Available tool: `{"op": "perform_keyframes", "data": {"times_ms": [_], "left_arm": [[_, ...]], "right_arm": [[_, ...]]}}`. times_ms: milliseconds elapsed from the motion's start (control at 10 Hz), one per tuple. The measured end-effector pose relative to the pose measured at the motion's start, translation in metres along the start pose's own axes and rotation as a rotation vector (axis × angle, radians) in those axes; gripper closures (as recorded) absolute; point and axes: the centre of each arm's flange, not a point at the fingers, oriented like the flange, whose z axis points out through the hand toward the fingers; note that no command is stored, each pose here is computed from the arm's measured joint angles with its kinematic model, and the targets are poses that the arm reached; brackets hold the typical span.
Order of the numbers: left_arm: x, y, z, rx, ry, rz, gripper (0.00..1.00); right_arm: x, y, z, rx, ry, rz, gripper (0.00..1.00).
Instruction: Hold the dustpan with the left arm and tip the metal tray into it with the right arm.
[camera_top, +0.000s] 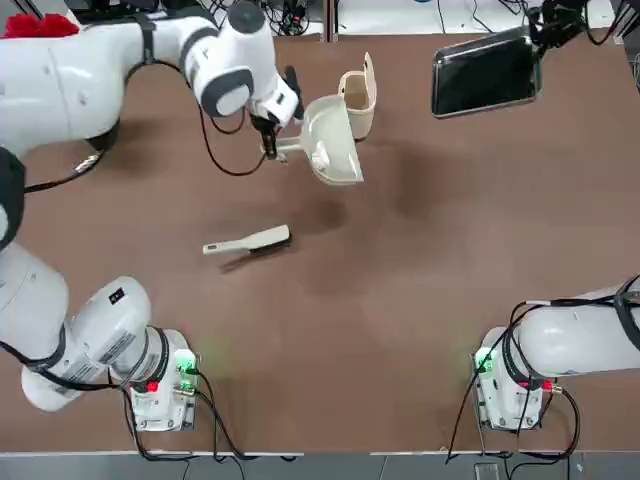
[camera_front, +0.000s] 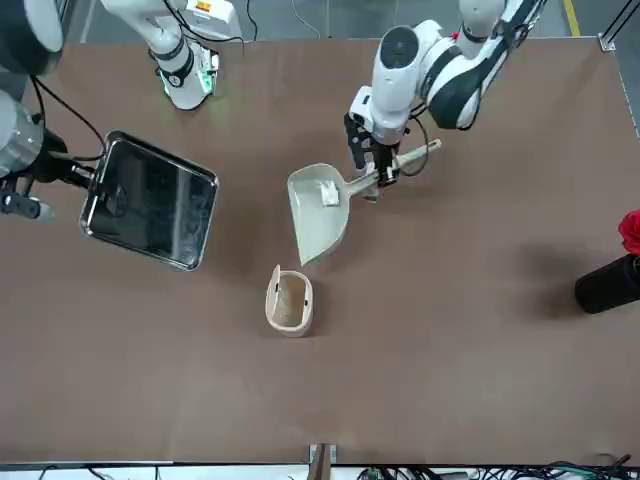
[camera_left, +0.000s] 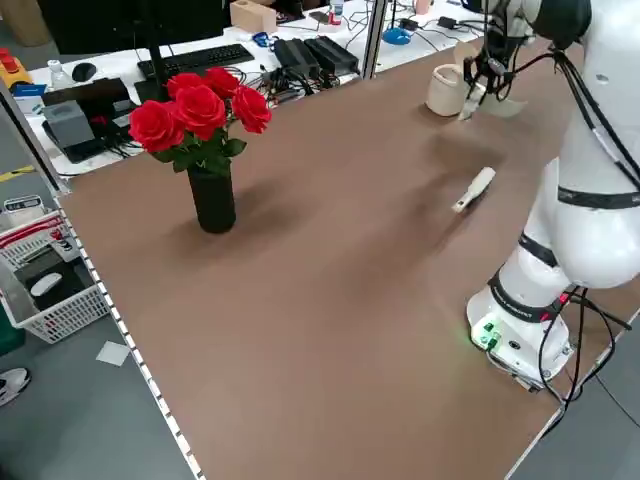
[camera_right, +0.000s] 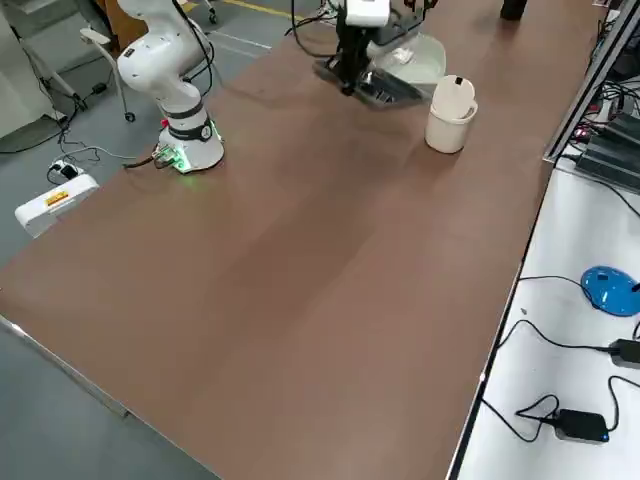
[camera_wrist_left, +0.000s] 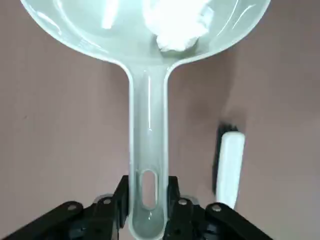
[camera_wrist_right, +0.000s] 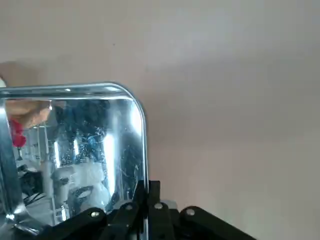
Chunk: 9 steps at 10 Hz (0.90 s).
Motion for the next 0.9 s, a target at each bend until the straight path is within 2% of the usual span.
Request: {"op": "perform_keyframes", "data": {"times_ms": [300, 500, 700, 900], "left_arm": [[-0.036, -0.064, -0.066, 0.012, 0.080, -0.081, 0.67], [-0.045, -0.093, -0.104, 0.040, 0.138, -0.122, 0.67], [-0.049, -0.105, -0.116, 0.114, 0.129, -0.119, 0.67], [-0.045, -0.104, -0.116, 0.167, 0.107, -0.100, 0.67]], "right_arm": [[0.013, 0.083, 0.077, 0.054, -0.005, -0.080, 0.95], [0.011, 0.106, 0.129, 0.057, 0.031, -0.140, 0.95], [0.003, 0.129, 0.182, 0.049, 0.079, -0.194, 0.95], [-0.007, 0.145, 0.214, 0.091, 0.077, -0.203, 0.95]]}}
